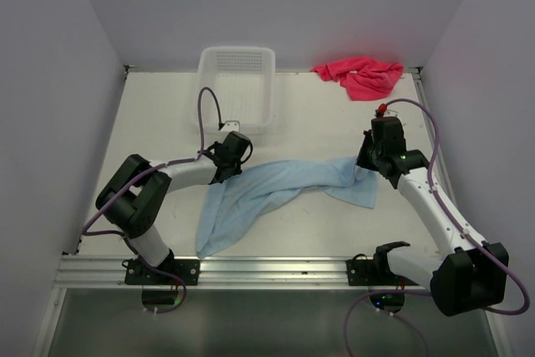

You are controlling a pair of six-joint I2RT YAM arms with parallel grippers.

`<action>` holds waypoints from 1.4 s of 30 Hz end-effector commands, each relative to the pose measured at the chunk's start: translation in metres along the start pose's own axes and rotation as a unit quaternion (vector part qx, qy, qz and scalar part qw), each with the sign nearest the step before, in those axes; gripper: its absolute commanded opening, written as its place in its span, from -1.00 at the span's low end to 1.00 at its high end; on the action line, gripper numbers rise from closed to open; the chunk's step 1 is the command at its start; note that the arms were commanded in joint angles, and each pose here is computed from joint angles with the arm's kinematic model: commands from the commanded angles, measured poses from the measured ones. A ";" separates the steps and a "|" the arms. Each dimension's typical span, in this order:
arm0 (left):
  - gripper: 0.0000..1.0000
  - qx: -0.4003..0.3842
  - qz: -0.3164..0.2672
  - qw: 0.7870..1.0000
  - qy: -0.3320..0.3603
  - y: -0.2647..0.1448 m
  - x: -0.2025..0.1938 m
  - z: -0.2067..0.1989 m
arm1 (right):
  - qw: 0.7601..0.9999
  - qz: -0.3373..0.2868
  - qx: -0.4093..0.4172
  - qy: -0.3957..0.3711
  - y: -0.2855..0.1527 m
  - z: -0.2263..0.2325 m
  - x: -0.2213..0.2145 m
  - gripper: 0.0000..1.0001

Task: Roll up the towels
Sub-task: Flatten the towel

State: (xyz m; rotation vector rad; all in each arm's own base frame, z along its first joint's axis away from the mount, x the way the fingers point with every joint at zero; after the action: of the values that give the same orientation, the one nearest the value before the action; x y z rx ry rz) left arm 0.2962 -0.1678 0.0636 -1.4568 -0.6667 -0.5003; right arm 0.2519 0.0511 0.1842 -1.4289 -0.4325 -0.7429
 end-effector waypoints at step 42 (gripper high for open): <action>-1.00 -0.020 -0.176 0.970 -0.167 -0.143 0.134 0.089 | 0.991 -0.100 -0.085 -0.031 -0.062 -0.016 0.075 -1.00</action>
State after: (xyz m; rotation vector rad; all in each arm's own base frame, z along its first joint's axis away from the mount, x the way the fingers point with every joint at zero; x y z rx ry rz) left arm 0.2907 -0.0898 0.2204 -1.4697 -1.1055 -0.5101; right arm 0.2657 0.0345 0.2537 -1.5240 -0.5353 -0.8618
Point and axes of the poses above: each gripper's point midway between its finger pads, its own y axis out along the fingers, its own z axis along the line the jaws close on, x = y × z, the point moved 6 cm from there along -y, back along the fingers, and after that the axes turned 4 degrees about -y, right-handed, at the moved point
